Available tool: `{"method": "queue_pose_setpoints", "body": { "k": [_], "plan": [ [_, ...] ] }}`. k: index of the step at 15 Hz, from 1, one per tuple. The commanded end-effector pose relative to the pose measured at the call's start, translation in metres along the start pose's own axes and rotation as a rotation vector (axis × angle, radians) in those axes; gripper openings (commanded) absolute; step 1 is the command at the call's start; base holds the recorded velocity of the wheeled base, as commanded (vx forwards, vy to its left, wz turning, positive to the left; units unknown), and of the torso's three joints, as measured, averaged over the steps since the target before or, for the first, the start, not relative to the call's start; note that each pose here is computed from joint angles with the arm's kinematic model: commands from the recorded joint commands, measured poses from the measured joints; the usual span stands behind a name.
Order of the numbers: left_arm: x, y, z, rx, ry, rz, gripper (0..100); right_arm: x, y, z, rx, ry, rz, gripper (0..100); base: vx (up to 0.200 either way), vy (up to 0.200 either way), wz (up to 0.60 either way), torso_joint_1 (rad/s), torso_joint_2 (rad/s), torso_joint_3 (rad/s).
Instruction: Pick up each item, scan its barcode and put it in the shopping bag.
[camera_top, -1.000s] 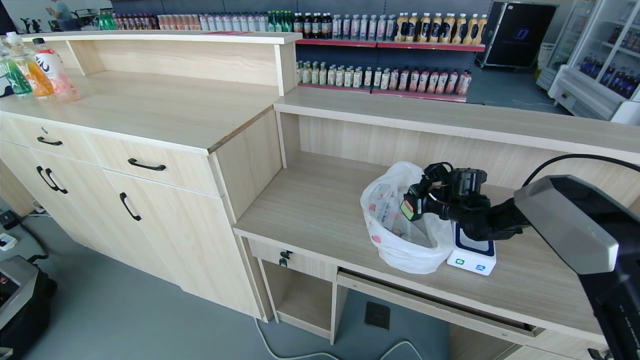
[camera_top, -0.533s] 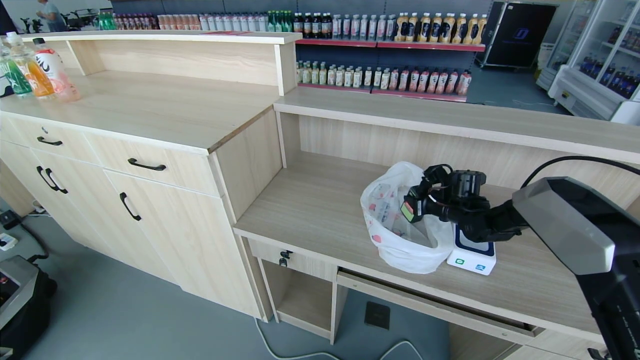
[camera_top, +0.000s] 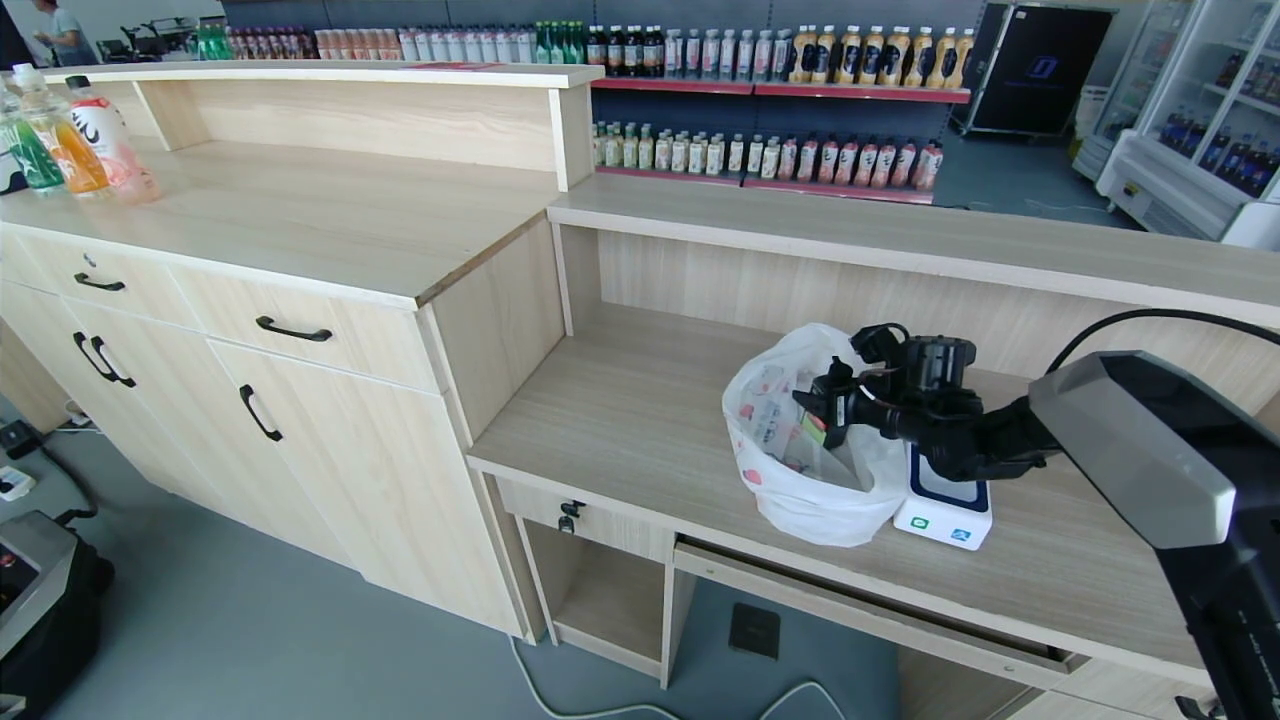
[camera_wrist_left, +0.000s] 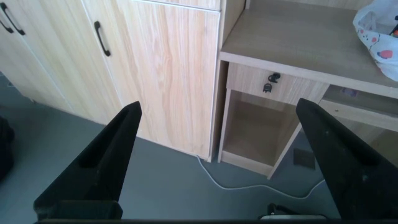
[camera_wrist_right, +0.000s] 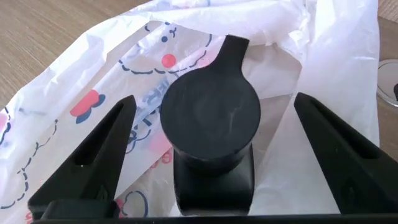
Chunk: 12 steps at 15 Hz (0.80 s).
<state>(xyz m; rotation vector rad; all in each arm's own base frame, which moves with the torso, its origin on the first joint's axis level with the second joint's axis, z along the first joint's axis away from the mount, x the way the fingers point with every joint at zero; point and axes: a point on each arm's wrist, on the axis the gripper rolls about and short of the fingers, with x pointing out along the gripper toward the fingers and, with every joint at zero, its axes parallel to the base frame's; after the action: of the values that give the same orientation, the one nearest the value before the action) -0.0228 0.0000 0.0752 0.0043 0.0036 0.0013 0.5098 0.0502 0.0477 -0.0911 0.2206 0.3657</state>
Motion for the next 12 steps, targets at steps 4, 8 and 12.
{"method": "queue_pose_setpoints", "body": {
  "k": [4,8,12],
  "plan": [
    [0.000,0.000,0.000,0.000,-0.001,0.000,100,-0.038,0.005,0.064,0.015,-0.080,-0.004,100,0.000,0.000,0.00,0.000,0.00,0.000],
    [0.000,0.000,0.000,0.000,-0.001,0.000,100,-0.188,0.011,0.110,-0.051,-0.037,-0.085,100,0.000,0.000,0.00,0.000,0.00,0.000],
    [0.000,0.000,0.000,0.000,-0.001,0.000,100,-0.286,0.000,0.096,-0.154,0.018,-0.244,100,0.000,0.000,0.00,0.000,0.00,0.000]
  ]
}}
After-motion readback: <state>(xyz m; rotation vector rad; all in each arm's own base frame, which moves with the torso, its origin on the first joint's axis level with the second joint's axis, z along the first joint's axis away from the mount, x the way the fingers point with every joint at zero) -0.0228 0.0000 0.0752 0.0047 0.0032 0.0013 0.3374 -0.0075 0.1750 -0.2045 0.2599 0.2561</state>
